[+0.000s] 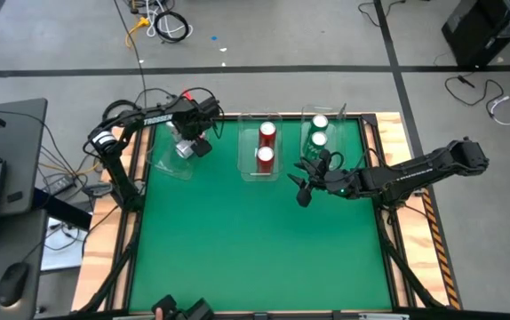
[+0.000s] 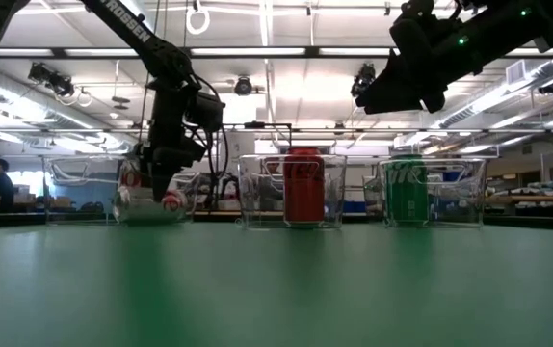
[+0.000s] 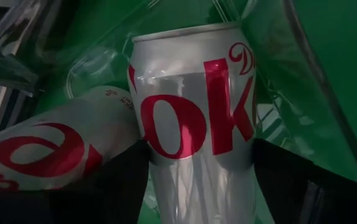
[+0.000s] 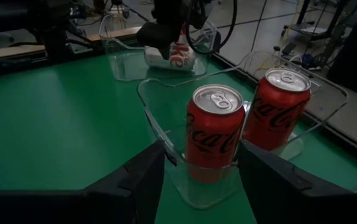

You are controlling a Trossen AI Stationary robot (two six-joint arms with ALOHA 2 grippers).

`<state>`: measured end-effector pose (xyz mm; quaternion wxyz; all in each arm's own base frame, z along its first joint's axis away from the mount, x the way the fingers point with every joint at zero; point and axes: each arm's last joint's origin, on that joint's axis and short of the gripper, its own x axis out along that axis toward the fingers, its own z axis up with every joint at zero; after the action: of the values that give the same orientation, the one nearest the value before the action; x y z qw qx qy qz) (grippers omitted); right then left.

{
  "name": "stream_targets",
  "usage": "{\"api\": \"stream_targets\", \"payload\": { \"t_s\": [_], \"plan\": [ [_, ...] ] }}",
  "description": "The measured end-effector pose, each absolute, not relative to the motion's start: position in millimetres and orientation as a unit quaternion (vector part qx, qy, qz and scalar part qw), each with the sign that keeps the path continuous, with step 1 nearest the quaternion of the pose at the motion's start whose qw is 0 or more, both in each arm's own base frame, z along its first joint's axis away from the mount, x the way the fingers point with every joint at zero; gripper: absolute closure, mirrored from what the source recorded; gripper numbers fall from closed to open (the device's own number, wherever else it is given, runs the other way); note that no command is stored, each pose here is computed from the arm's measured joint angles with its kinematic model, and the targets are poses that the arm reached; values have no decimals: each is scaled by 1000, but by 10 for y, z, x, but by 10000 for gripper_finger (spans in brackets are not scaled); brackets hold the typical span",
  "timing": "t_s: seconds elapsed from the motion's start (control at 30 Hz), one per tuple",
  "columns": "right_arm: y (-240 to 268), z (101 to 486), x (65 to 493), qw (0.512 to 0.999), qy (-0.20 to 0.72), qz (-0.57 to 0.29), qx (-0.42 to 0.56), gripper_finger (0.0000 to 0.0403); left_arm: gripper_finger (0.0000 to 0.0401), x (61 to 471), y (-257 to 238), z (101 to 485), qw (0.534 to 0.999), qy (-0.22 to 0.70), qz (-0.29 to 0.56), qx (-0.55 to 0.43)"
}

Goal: Sort soda cans
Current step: Put the red-silver soda can into the left transparent bin

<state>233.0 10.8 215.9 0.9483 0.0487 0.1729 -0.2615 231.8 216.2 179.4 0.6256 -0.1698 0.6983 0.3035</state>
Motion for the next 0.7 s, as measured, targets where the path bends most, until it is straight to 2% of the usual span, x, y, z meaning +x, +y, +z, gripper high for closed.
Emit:
{"api": "stream_targets", "payload": {
  "t_s": [0.2, 0.33, 0.47, 0.7],
  "plan": [
    [108, 2159, 2330, 948, 173, -261, 49, 196, 185, 2342, 2159, 1954, 620, 707, 301, -160],
    [108, 2159, 2330, 948, 173, -261, 48, 197, 196, 2350, 2120, 2075, 614, 718, 285, -161],
    [107, 2160, 2330, 948, 174, -261, 46, 196, 203, 2318, 2007, 2097, 586, 747, 254, -181],
    [107, 2160, 2330, 948, 174, -261, 45, 197, 242, 2352, 1839, 2109, 565, 768, 231, -192]
  ]
}}
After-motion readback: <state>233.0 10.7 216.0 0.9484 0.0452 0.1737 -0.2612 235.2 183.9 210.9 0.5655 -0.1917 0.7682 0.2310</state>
